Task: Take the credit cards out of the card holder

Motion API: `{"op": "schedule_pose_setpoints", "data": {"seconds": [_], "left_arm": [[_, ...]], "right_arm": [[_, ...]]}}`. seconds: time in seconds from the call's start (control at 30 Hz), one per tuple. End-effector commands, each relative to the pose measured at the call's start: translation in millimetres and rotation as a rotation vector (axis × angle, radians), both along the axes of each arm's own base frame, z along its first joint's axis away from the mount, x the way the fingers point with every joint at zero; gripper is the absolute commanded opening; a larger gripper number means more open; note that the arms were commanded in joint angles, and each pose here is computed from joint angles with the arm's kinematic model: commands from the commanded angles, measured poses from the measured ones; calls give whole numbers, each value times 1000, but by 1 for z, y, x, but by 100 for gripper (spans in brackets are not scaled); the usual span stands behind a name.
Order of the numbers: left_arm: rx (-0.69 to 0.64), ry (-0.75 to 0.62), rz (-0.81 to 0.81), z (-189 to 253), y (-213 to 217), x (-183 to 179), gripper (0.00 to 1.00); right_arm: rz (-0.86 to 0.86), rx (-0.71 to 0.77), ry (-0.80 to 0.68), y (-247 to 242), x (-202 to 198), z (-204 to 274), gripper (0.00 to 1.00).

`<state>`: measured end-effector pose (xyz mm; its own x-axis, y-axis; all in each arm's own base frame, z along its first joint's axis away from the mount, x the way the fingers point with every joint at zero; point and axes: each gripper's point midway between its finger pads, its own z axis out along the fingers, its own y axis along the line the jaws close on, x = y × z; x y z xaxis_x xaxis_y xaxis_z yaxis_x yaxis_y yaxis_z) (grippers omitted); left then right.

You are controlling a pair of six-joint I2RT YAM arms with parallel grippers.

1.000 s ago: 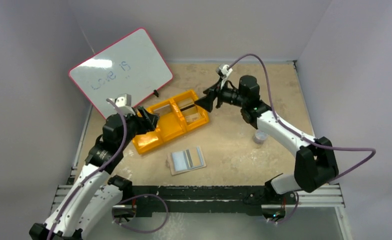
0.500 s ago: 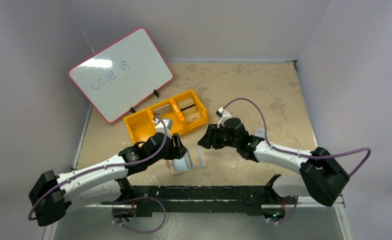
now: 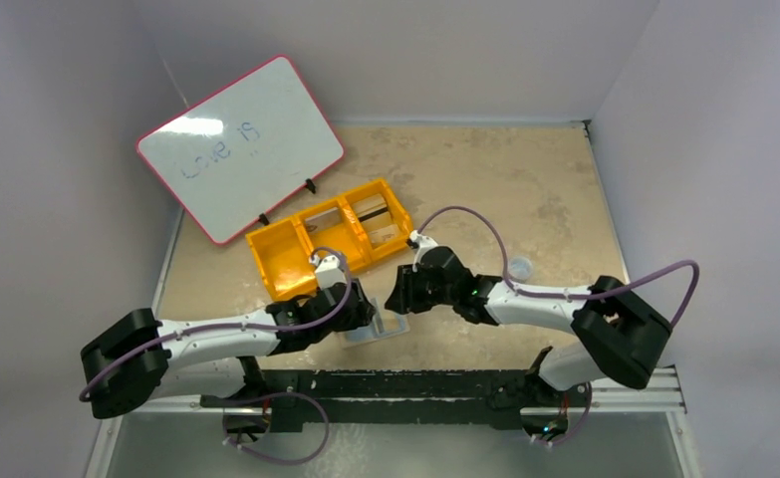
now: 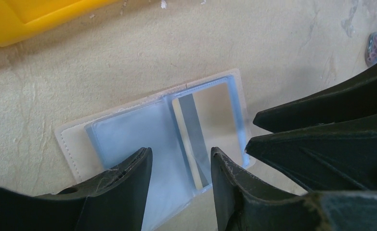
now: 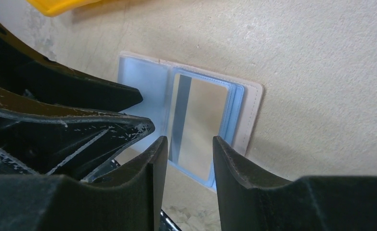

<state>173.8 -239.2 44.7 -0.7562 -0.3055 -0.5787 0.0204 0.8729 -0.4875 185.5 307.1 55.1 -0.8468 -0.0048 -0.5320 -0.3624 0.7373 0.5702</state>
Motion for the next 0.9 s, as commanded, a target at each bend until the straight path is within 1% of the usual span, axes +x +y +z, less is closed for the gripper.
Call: {"op": "schedule_pose_setpoints", "data": {"seconds": [0.0, 0.07, 0.17, 0.3, 0.4, 0.47, 0.53, 0.57, 0.63, 0.73, 0.87], "left_arm": [[-46, -30, 90, 5, 3, 9, 47], [-44, -21, 90, 0, 6, 7, 46], [-30, -5, 80, -7, 6, 4, 43], [1, 27, 61, -19, 5, -1, 39], [34, 42, 58, -26, 8, -3, 34], [52, 51, 59, -30, 10, -5, 32], [59, 55, 60, -33, 11, -5, 30], [56, 55, 58, -33, 10, -5, 29], [58, 58, 54, -35, 9, -6, 26], [62, 62, 49, -36, 8, -7, 22], [48, 64, 54, -37, 9, -8, 22]], "right_arm": [[15, -5, -34, 11, 9, 8, 40], [28, -4, -24, 13, 7, 5, 37], [47, -24, 1, 17, 6, -3, 38], [22, -88, 45, 14, 6, -18, 39], [41, -62, 35, 15, 2, -15, 37], [52, -81, 56, 15, 0, -20, 36], [65, -100, 81, 17, -1, -28, 36], [81, -87, 90, 20, -4, -30, 37], [123, -55, 120, 26, -12, -31, 33], [127, -28, 108, 32, -9, -24, 21], [82, -75, 103, 26, -2, -25, 14]]}}
